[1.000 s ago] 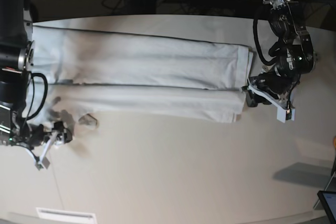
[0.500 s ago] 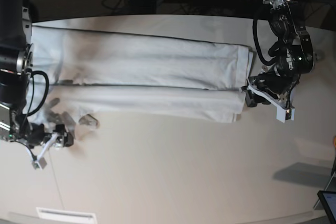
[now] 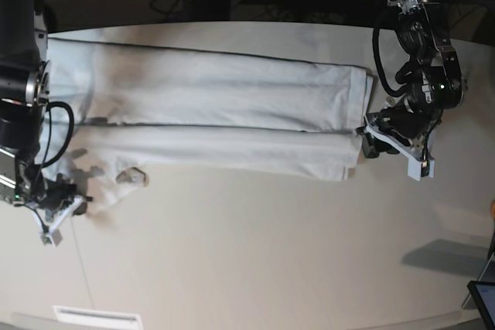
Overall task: Fold the T-shirt properly
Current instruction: 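Move the right gripper to the shirt end and grasp the fabric, then pull the grasped shirt end outward with the right gripper to straighten it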
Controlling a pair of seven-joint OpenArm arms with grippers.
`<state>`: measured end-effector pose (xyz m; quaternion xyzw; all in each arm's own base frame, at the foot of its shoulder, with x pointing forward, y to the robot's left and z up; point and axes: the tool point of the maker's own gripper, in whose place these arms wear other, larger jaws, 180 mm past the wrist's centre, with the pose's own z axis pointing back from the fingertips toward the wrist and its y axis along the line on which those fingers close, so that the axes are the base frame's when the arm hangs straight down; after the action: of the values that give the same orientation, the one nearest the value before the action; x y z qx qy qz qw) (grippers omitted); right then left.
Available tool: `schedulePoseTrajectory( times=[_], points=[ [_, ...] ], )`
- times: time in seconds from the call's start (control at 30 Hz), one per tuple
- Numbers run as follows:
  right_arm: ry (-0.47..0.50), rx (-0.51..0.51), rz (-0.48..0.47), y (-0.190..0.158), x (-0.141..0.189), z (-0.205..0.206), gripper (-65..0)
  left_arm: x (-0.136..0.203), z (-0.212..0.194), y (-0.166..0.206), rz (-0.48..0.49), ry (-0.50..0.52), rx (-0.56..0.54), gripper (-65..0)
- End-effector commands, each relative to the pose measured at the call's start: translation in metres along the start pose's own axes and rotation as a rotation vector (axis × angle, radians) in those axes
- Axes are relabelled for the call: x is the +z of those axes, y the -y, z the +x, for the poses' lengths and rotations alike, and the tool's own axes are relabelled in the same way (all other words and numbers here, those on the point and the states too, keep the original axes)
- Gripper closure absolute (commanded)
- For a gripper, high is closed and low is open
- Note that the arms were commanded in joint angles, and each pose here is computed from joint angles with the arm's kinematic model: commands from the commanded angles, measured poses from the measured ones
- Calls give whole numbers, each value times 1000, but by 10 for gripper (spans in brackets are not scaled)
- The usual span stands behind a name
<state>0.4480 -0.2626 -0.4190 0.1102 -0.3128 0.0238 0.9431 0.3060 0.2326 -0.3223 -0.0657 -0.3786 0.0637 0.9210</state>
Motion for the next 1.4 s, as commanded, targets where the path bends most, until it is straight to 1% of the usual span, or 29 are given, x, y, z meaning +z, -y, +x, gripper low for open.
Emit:
schedulePoseTrajectory(
  times=[0.0, 0.1, 0.17, 0.2, 0.43, 0.57, 0.6, 0.67, 0.77, 0.9, 1.1, 1.17, 1.27, 1.37],
  points=[
    [-64, 24, -12, 5, 4, -7, 0, 3, 15, 1, -3, 45, -16, -279],
    [-72, 29, -12, 5, 5, -7, 0, 3, 17, 1, -3, 48, -16, -279],
    [-45, 54, -16, 4, 8, 3, 0, 3, 17, 1, -3, 48, -16, -279],
    [-48, 67, -20, 4, 10, 2, 0, 4, 17, -1, 1, 49, -21, -279],
    [-25, 237, -68, -8, 37, 24, 0, 6, 22, -6, 15, 55, -37, -279],
    [8, 339, -104, -21, 58, 35, 0, 7, 24, -9, 22, 57, -45, -279],
    [21, 350, -112, -23, 63, 37, 0, 7, 24, -9, 22, 56, -49, -279],
    [41, 344, -136, -21, 77, 42, 0, 7, 24, -9, 23, 56, -50, -279],
    [36, 307, -173, -13, 95, 37, 0, 7, 24, -11, 25, 55, -50, -279],
    [34, 327, -229, -10, 120, 27, 0, 3, 18, -15, 31, 33, -34, -279],
    [12, 380, -277, -26, 146, 7, 0, -10, 17, -20, 30, 10, -7, -279],
    [17, 376, -277, -34, 151, -2, 0, -10, 19, -20, 30, 13, -6, -279],
    [19, 349, -313, -33, 168, -14, 0, -9, 26, -18, 26, 30, -11, -279],
    [14, 355, -331, -37, 179, -30, 0, -10, 29, -18, 25, 35, -8, -279]
  ],
)
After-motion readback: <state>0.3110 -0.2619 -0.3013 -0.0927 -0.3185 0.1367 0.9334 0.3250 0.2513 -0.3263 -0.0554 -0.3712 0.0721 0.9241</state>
